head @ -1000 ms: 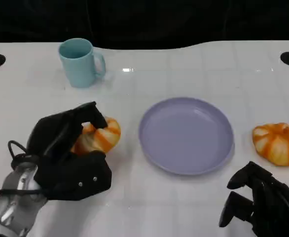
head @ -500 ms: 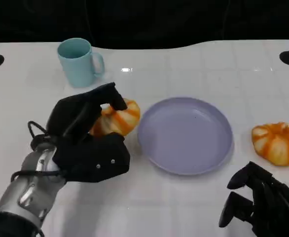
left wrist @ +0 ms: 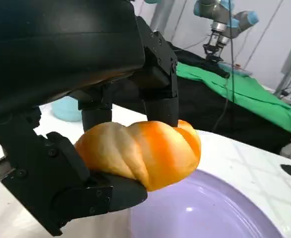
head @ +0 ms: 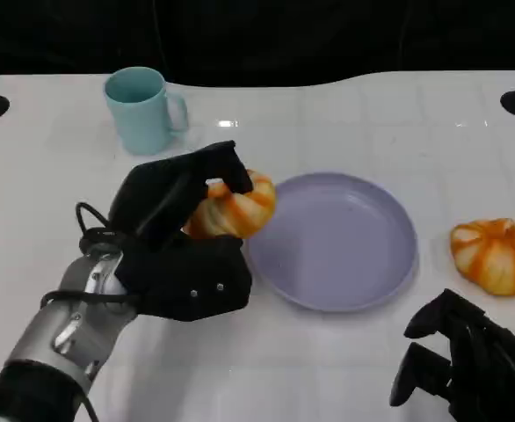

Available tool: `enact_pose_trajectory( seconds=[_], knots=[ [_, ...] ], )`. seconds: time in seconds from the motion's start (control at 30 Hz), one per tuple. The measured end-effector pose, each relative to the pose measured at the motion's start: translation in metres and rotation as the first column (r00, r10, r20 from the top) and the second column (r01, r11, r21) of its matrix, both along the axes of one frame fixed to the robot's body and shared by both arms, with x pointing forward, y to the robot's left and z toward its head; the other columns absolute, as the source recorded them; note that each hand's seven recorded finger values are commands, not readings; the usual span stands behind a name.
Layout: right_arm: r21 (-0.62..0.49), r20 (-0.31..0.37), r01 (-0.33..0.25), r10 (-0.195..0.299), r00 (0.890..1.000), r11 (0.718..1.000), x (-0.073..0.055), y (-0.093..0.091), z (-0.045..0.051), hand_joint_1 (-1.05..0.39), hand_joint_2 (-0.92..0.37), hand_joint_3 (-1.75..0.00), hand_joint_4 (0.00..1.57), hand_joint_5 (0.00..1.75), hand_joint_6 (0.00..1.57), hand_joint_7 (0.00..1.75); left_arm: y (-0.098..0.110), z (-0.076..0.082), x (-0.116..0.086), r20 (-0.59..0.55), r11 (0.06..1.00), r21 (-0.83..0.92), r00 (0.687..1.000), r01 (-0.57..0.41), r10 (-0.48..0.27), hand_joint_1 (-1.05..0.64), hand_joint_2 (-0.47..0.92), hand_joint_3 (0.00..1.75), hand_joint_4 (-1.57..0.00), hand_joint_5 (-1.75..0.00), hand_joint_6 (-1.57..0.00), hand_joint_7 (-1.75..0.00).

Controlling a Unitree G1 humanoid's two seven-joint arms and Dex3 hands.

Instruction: Grasp the bread from the table and place it into the plate.

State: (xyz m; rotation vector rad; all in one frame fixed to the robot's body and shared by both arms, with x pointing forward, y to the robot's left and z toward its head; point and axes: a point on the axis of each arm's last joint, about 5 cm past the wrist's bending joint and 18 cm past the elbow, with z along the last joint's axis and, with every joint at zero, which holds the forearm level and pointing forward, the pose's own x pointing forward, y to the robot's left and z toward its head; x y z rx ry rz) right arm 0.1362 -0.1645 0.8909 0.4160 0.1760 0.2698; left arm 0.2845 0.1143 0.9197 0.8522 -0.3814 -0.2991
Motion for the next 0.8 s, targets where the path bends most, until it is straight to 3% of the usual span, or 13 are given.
enact_pose_trajectory(
  seconds=[0.27,0.53,0.8],
  knots=[
    [0.000,-0.001,0.002,-0.002,1.000,1.000,0.000,0.000,-0.0002,-0.52,-0.92,-0.44,0.60,1.75,0.42,1.65,-0.002,0.000,0.002,0.002,1.000,0.002,1.000,0.017,-0.017,-0.13,0.37,1.39,-0.91,-1.75,-0.72,-1.75],
    [0.004,-0.001,-0.003,0.003,1.000,1.000,-0.001,0.001,-0.0003,-0.51,-0.92,-0.43,0.61,1.75,0.43,1.62,-0.040,0.008,0.012,0.051,0.989,0.009,0.987,0.150,-0.150,-0.13,0.40,1.34,-0.92,-1.75,-0.71,-1.75],
    [0.004,-0.004,-0.003,0.003,1.000,1.000,-0.001,0.001,-0.0008,-0.51,-0.92,-0.43,0.61,1.75,0.44,1.62,-0.047,0.005,0.015,0.055,0.983,0.060,0.983,0.172,-0.176,-0.14,0.42,1.30,-0.90,-1.75,-0.68,-1.75]
  ],
)
